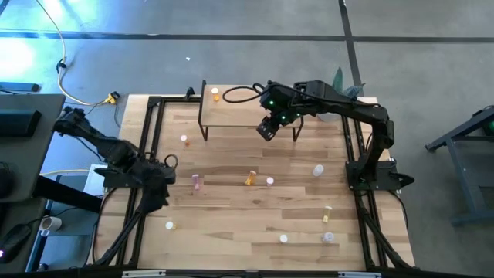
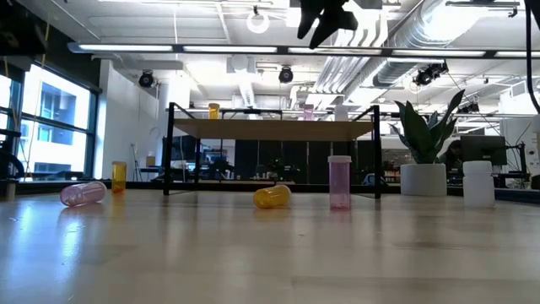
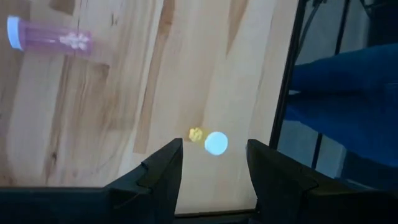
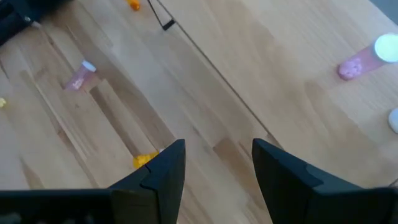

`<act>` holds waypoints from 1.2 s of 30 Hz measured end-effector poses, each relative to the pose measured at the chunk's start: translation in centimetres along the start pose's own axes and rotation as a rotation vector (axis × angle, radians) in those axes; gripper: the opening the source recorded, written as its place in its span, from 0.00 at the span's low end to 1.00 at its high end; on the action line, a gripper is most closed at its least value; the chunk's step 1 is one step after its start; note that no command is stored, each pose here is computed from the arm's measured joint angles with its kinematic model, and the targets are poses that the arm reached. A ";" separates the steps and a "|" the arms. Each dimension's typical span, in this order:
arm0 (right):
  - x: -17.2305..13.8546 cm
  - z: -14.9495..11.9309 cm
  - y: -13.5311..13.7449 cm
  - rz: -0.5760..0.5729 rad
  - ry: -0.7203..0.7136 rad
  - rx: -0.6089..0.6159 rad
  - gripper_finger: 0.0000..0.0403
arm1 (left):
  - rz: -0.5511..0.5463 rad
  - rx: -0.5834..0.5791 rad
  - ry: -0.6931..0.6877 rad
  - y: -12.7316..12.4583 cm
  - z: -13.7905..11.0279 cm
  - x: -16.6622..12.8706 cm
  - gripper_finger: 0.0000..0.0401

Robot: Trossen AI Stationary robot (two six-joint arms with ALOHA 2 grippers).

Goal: Pick and place medicine bottles onto shelf by color
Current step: Put the left yellow pill bottle on the shelf

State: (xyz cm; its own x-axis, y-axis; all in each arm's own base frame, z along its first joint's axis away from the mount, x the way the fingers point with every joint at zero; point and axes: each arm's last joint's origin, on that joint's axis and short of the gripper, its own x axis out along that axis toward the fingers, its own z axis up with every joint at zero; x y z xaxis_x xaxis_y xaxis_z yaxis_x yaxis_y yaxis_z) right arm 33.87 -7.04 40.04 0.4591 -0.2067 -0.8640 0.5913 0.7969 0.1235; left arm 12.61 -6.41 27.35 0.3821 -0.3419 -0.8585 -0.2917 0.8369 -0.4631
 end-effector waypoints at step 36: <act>0.0 -0.2 -0.2 -0.044 0.017 -0.144 0.44 | 0.334 0.075 -0.063 -6.6 -6.3 10.7 0.42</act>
State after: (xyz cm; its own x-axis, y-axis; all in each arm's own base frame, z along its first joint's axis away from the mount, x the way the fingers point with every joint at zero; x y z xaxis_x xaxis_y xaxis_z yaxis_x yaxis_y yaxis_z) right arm 33.58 -7.11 39.89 0.4224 -0.2345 -0.8755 0.5089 0.8607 0.0150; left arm 13.04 -18.25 19.85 0.3305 -0.0184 -0.9436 -0.3456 0.9280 -0.1391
